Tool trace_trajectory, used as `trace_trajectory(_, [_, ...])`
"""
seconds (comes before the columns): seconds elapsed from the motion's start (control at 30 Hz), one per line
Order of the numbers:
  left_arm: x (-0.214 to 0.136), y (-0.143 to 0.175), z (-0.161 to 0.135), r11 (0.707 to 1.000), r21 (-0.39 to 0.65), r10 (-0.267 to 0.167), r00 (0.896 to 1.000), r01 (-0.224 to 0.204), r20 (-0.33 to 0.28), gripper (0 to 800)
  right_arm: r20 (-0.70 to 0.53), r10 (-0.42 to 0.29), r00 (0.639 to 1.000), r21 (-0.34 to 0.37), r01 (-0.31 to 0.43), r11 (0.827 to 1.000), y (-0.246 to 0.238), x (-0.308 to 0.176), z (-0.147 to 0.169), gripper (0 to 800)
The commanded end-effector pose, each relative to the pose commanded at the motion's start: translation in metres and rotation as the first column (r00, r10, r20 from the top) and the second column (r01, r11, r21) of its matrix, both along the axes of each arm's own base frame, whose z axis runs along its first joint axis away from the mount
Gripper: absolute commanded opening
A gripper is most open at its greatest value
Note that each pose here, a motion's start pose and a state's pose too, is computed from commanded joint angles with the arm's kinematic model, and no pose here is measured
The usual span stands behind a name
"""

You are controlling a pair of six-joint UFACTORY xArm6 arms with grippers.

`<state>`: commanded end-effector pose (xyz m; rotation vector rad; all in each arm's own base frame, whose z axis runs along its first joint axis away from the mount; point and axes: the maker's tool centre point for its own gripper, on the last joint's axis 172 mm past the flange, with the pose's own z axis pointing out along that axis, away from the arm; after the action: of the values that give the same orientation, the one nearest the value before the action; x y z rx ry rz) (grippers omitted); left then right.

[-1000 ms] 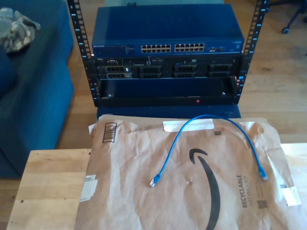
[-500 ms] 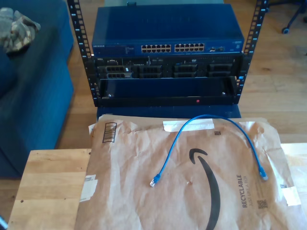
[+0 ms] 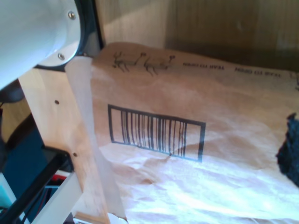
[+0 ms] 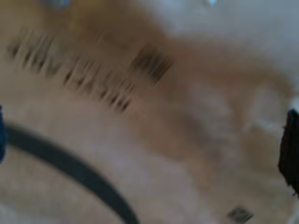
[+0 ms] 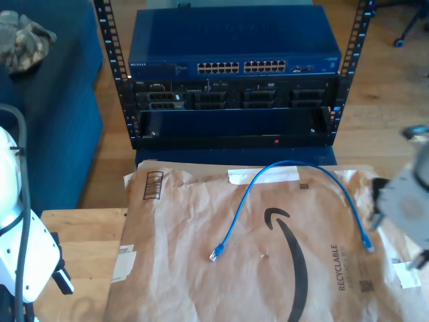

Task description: Grab the cable and plug it in

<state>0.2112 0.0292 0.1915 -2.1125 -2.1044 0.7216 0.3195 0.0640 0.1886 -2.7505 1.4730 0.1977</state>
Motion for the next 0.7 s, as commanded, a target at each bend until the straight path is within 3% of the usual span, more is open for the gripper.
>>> trace_trajectory(0.17, [0.0,0.0,-0.001,1.0,-0.001,0.0,1.0,0.0,-0.004,800,-0.028,0.122,0.992,-0.008,-0.122,0.992,0.057,0.014,-0.006,798])
trace_trajectory(0.33, [-0.001,0.0,-0.002,1.0,-0.002,0.0,1.0,0.0,-0.005,800,0.0,0.184,0.983,-0.013,-0.184,0.983,0.109,0.038,-0.025,798])
trace_trajectory(0.43, [-0.001,0.0,-0.002,1.0,-0.003,0.0,1.0,0.0,-0.007,800,0.058,0.183,0.981,-0.006,-0.183,0.983,0.133,0.059,-0.023,799])
trace_trajectory(0.7, [-0.002,0.0,-0.005,1.0,-0.008,0.0,1.0,0.0,-0.021,800,0.002,0.193,0.981,-0.025,-0.192,0.981,0.146,0.07,-0.05,798])
